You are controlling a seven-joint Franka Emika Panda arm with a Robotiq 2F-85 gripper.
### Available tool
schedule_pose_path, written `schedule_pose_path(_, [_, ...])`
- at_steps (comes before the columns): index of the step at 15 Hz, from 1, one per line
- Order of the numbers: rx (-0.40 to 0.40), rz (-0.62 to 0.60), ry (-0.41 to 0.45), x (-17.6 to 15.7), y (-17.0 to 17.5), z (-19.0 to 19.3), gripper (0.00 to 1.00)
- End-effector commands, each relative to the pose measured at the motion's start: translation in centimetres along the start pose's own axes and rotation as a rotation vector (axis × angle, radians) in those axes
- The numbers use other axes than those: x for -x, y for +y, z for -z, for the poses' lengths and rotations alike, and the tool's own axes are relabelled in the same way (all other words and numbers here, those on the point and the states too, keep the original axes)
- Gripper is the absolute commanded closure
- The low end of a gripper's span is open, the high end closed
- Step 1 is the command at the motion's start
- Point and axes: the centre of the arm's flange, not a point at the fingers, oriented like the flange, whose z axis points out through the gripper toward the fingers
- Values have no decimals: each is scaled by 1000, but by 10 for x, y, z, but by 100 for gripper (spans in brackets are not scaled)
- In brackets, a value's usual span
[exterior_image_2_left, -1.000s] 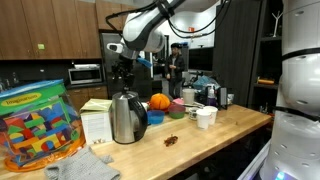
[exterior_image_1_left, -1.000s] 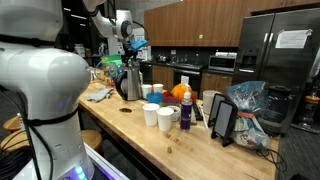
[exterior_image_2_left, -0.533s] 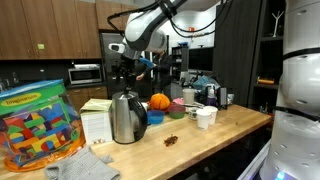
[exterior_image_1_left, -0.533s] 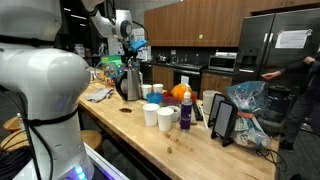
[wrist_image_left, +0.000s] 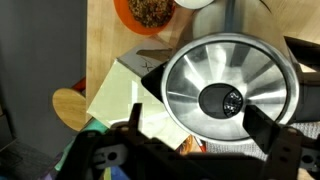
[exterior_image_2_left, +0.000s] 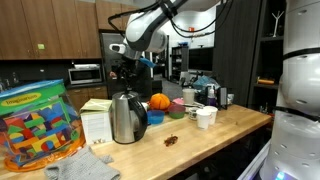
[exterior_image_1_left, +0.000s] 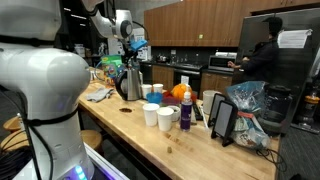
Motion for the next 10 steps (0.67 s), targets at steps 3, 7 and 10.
schedule_pose_path(3, [0,3,5,12,-1,6,0])
schedule_pose_path(7, [3,13,1,11,3,7,0])
schedule_pose_path(10, [6,22,1,8,7,8,0])
